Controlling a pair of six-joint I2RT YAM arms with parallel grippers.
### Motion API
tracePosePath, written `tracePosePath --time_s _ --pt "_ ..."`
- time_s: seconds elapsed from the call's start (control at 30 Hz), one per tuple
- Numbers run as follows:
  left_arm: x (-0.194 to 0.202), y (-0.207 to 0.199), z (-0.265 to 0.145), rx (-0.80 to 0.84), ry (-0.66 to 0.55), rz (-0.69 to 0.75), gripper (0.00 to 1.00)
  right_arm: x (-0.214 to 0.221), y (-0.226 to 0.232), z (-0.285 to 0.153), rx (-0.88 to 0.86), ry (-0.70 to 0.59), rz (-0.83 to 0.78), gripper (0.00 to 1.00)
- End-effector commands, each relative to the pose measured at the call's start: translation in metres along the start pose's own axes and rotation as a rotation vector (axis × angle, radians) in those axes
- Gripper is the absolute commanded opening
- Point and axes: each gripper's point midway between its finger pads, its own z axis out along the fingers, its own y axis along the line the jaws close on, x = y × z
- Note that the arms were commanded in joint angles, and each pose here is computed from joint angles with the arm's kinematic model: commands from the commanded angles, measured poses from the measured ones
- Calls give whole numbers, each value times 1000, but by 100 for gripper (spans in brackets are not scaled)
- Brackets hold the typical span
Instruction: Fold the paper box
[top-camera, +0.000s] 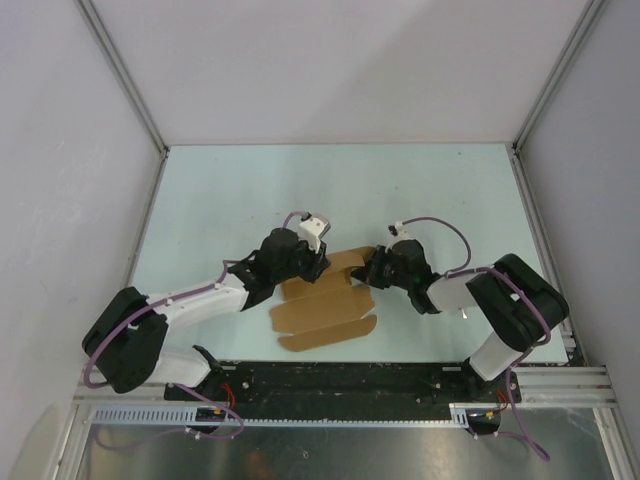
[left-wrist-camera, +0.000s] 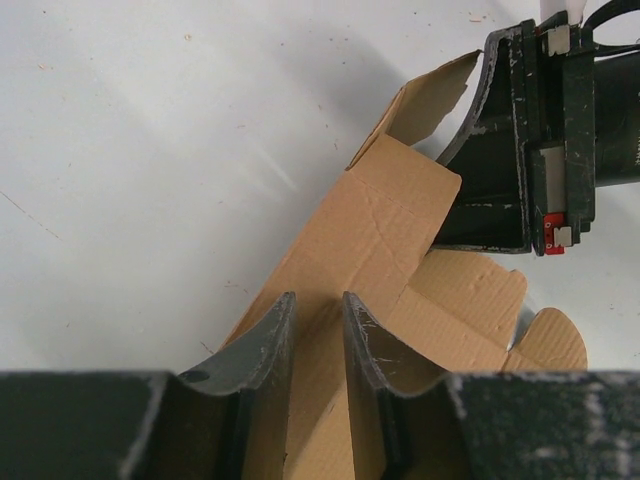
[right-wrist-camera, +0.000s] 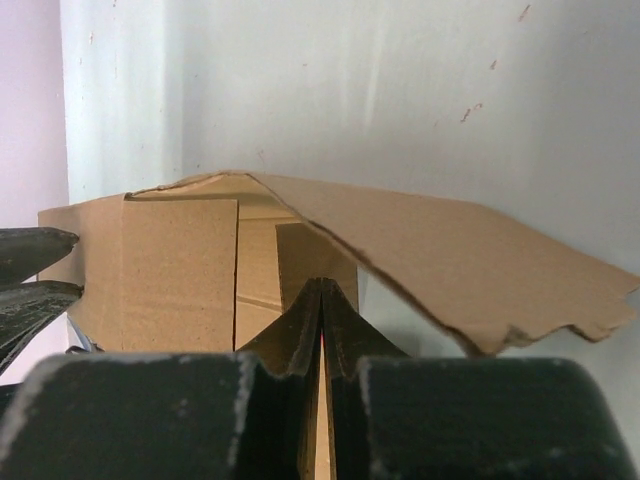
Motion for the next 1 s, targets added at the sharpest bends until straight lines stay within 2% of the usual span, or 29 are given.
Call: tracePosePath --time_s 0.0,0.73,0.97 --pt "-6 -5 2 25 -24 32 30 -7 25 8 -89 -11 -39 6" --pt "-5 -5 1 25 -22 34 30 26 10 31 -30 84 -28 5" --pt "-6 -4 1 22 -24 34 29 20 14 27 -27 75 -43 5"
